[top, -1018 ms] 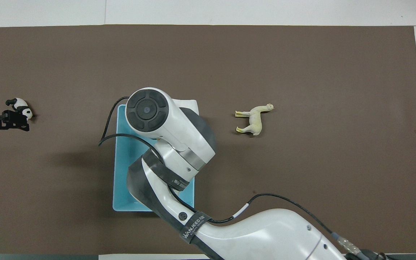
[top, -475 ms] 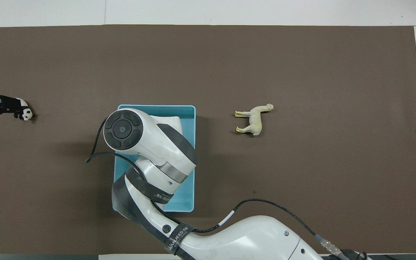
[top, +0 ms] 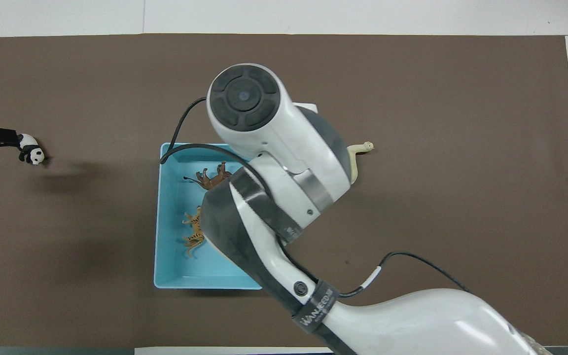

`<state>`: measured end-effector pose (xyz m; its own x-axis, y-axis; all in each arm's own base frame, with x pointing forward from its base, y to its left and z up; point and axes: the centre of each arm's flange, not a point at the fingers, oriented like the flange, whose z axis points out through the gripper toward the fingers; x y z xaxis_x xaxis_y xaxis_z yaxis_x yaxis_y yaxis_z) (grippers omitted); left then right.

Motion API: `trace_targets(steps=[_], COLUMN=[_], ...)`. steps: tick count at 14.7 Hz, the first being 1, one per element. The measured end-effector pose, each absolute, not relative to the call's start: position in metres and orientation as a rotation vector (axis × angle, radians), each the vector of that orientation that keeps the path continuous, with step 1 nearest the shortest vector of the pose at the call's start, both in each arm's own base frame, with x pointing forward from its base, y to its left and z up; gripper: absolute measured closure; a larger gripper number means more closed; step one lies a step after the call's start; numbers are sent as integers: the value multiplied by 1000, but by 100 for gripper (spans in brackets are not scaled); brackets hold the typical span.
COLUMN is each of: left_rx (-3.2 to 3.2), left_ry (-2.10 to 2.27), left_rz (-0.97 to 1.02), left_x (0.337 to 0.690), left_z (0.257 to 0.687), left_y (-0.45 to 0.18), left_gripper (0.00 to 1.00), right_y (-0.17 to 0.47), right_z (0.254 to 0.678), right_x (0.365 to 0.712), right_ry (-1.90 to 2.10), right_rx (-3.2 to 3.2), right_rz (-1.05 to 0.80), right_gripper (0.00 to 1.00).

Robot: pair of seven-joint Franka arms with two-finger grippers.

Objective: Put all toys into storage box

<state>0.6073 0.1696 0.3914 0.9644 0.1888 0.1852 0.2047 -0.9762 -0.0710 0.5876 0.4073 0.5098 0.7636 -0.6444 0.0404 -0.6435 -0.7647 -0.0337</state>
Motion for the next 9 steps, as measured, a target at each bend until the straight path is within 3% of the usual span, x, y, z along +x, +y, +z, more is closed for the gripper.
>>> trace_targets(steps=[3,6,9], left_rx=[-3019,-3023,-3018], left_ry=[-286,-283,-299], left_rz=[-328,-346,-362], left_x=[621,626,626], left_z=[347,320,315], left_y=[174,176,184], left_gripper=[0,0,0], right_y=[354,310,278], right_z=[510,473,438], right_x=[603,618,627], right_ry=[736,335,-6], right_rx=[-3109,-3211,-3206], right_rz=[9,109,63], right_gripper=[0,0,0])
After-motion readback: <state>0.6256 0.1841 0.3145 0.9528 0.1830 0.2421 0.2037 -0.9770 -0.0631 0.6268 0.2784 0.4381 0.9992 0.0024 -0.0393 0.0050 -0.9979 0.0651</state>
